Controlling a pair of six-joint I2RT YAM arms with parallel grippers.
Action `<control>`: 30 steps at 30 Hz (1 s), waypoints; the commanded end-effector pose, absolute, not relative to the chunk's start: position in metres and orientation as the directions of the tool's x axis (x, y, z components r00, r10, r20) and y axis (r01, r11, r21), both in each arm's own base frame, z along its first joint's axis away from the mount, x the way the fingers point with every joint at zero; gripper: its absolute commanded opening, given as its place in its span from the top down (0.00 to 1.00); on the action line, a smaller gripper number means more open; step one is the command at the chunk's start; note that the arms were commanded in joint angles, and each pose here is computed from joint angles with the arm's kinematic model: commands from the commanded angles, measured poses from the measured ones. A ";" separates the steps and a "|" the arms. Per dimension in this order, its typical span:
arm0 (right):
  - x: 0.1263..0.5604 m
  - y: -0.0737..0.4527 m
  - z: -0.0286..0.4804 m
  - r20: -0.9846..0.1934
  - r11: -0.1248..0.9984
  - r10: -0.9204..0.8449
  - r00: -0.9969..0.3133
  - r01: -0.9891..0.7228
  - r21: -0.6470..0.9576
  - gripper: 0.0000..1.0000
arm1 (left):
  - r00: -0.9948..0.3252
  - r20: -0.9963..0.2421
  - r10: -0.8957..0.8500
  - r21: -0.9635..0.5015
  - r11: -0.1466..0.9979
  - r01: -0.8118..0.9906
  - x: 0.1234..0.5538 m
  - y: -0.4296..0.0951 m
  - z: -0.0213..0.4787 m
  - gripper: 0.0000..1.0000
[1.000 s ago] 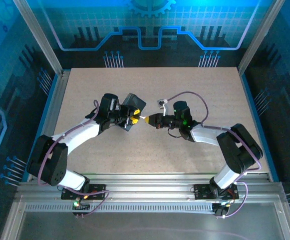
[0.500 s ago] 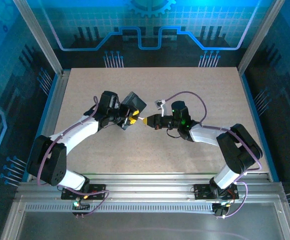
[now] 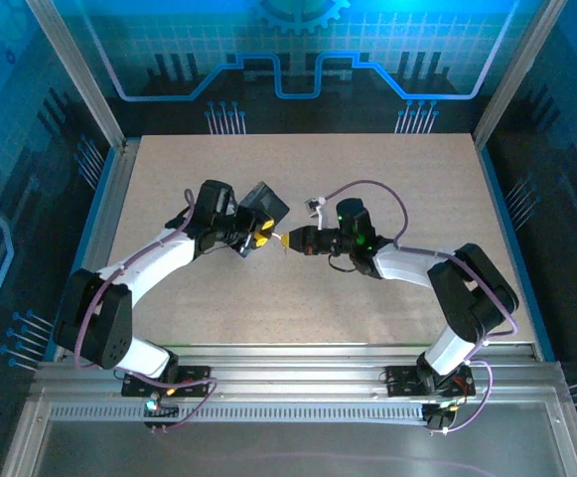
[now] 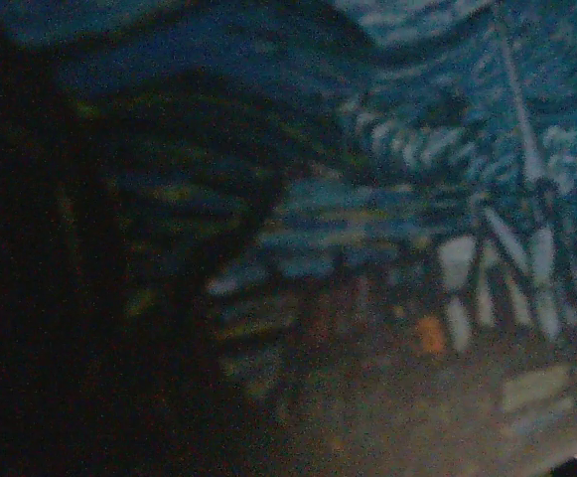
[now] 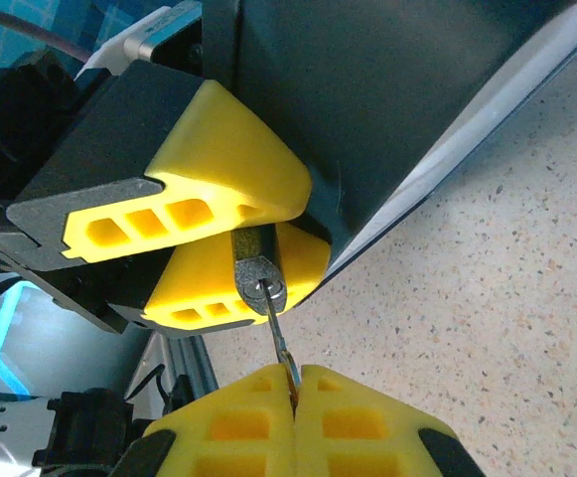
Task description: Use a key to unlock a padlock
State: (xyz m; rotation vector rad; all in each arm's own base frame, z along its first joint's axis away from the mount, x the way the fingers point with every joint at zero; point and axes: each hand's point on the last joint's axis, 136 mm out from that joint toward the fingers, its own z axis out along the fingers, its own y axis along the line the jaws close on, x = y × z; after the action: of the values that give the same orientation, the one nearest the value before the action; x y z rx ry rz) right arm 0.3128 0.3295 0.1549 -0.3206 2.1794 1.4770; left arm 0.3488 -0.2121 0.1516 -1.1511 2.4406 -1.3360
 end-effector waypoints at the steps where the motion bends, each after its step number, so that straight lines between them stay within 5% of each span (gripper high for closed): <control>1: 0.301 0.354 0.185 -0.561 0.281 0.033 -0.827 -0.531 0.799 1.00 | -0.775 0.207 -0.597 -0.827 0.316 -0.465 0.352 -0.233 0.173 1.00; 10: 0.310 0.346 0.193 -0.541 0.261 0.063 -0.839 -0.509 0.820 1.00 | -0.814 0.142 -0.564 -0.814 0.402 -0.420 0.350 -0.230 0.180 1.00; 30: 0.293 0.325 0.173 -0.539 0.369 0.019 -0.842 -0.496 0.786 1.00 | -0.772 0.160 -0.615 -0.827 0.344 -0.445 0.357 -0.206 0.184 1.00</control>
State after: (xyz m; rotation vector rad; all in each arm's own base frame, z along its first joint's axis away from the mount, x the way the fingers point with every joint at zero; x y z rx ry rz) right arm 0.3057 0.3238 0.1664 -0.3427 2.1698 1.4770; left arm 0.3452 -0.2133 0.1658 -1.0513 2.5053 -1.4046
